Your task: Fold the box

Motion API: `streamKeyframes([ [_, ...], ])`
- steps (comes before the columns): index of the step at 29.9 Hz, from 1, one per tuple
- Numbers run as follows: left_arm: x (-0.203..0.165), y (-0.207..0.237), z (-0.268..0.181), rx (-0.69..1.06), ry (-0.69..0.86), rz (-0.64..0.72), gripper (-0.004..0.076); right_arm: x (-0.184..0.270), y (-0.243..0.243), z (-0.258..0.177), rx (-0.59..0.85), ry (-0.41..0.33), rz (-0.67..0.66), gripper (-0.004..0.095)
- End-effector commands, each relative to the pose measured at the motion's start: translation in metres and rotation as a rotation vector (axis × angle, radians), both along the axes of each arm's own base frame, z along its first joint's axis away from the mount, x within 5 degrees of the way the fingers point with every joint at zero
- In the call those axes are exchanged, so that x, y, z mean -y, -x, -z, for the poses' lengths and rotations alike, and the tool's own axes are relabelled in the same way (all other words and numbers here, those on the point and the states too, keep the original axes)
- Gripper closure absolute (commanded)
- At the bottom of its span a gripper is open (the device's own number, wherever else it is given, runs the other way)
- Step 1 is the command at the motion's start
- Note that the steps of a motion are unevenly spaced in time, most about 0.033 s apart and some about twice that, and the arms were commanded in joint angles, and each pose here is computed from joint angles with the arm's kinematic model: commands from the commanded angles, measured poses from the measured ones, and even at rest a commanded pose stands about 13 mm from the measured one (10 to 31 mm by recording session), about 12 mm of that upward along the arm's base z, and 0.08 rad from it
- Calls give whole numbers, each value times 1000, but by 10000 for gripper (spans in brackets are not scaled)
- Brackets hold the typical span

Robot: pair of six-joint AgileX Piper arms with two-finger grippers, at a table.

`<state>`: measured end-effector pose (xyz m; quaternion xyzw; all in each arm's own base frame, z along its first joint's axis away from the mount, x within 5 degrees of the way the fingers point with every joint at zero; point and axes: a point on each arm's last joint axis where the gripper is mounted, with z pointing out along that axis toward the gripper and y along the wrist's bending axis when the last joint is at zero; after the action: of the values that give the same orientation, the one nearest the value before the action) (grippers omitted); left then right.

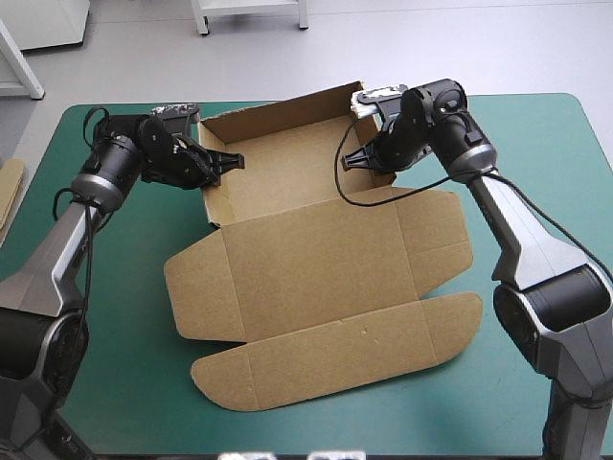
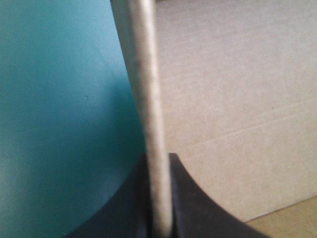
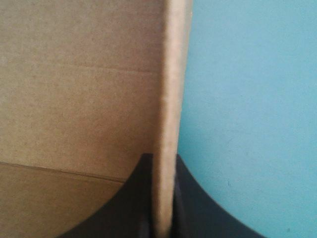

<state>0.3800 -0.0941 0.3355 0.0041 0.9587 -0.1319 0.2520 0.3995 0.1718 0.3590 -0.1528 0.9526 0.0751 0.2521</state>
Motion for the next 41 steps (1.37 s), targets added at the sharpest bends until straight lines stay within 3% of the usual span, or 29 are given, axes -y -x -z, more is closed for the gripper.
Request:
streamKeyframes([
  [1, 6, 6, -28, 116, 8, 28, 733, 10, 13, -33, 82, 0, -1, 907],
  [6, 20, 0, -30, 127, -84, 46, 733, 9, 13, -32, 72, -14, 3, 907],
  [18, 43, -34, -35, 92, -123, 95, 732, 9, 13, -13, 10, 11, 17, 906],
  [41, 60, -51, 11, -38, -223, 173, 732, 0, -2, 33, -111, 33, 5, 907],
])
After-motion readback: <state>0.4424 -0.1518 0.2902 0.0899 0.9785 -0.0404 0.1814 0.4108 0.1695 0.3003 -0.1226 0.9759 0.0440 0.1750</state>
